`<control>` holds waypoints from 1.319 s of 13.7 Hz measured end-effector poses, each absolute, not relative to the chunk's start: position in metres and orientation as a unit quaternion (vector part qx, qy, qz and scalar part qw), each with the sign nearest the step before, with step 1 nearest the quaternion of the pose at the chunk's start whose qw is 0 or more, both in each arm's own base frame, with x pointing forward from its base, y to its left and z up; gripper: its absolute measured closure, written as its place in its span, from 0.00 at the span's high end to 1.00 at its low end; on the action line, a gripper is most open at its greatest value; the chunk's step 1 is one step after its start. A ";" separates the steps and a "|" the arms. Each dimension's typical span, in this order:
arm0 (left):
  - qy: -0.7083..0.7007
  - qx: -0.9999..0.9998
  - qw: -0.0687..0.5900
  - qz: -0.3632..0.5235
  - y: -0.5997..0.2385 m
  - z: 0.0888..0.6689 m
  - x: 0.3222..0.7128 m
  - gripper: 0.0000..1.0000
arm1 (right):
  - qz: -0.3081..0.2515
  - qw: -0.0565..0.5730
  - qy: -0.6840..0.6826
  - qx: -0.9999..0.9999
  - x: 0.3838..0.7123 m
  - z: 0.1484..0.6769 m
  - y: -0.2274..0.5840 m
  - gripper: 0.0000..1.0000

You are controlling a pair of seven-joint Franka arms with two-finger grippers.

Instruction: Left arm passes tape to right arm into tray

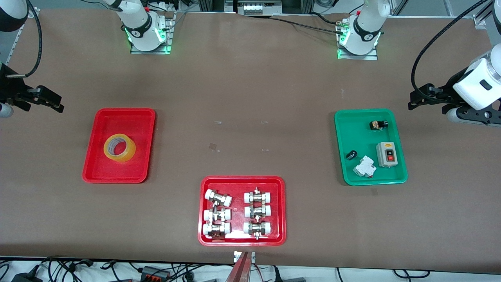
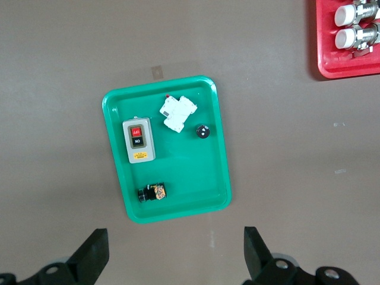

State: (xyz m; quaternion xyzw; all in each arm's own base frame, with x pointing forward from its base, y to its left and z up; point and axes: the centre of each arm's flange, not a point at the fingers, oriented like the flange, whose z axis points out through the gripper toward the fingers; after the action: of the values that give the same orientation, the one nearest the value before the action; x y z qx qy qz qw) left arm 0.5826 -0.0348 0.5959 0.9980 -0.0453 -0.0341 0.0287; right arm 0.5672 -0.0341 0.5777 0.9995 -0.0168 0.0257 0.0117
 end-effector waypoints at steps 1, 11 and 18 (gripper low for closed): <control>-0.045 0.998 0.029 -0.034 -0.035 0.596 0.583 1.00 | 0.027 0.012 -0.017 0.999 0.567 0.579 -0.034 1.00; -0.045 0.998 0.029 -0.033 -0.034 0.596 0.583 1.00 | 0.019 0.011 -0.017 1.000 0.566 0.577 -0.035 1.00; -0.043 0.998 0.029 -0.029 -0.033 0.597 0.584 1.00 | 0.017 0.011 -0.017 1.000 0.561 0.582 -0.035 1.00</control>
State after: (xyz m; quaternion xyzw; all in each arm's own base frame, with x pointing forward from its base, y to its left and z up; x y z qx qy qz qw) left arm 0.5839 -0.0328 0.5966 0.9982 -0.0434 -0.0288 0.0288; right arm 0.5609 -0.0347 0.5816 0.9997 -0.0165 0.0168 0.0108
